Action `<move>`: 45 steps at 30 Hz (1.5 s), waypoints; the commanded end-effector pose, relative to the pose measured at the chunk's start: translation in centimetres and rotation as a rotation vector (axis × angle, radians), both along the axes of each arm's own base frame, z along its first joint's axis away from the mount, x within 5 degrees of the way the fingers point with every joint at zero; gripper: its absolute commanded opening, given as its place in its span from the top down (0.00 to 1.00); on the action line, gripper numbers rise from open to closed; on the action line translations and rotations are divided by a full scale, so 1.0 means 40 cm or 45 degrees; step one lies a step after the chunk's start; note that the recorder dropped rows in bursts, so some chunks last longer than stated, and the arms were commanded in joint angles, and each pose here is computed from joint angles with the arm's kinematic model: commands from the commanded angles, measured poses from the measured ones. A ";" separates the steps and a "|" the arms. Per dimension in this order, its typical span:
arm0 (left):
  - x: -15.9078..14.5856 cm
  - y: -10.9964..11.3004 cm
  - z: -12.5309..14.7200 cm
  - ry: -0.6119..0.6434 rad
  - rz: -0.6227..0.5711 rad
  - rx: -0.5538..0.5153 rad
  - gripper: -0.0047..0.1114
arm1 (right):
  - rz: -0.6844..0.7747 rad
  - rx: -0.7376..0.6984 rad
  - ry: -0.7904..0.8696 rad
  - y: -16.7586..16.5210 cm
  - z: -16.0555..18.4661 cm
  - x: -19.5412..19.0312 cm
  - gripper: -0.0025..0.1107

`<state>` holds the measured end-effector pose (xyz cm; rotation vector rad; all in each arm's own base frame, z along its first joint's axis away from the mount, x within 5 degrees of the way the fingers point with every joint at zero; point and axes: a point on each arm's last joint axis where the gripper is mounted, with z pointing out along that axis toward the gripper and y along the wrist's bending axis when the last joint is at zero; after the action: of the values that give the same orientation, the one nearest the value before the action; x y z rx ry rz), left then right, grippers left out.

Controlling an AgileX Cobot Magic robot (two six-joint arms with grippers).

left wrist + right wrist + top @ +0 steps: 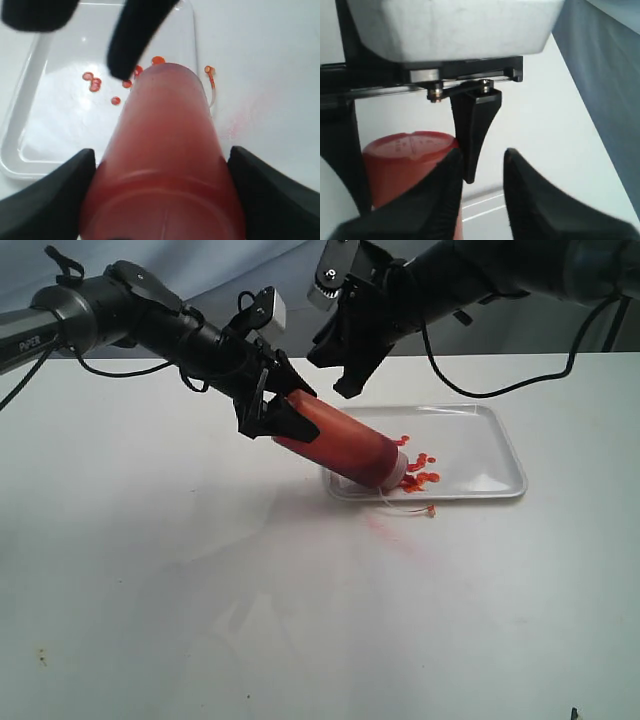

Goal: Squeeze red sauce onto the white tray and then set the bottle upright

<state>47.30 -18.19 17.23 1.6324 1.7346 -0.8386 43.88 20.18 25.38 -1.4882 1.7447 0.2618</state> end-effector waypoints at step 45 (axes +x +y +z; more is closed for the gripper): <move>0.000 -0.010 0.028 -0.029 0.009 -0.070 0.96 | -0.053 -0.210 0.003 -0.099 -0.172 -0.068 0.13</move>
<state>47.34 -18.23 17.28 1.6321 1.7203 -0.8359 41.16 15.68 18.13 -1.5424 1.8818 0.1828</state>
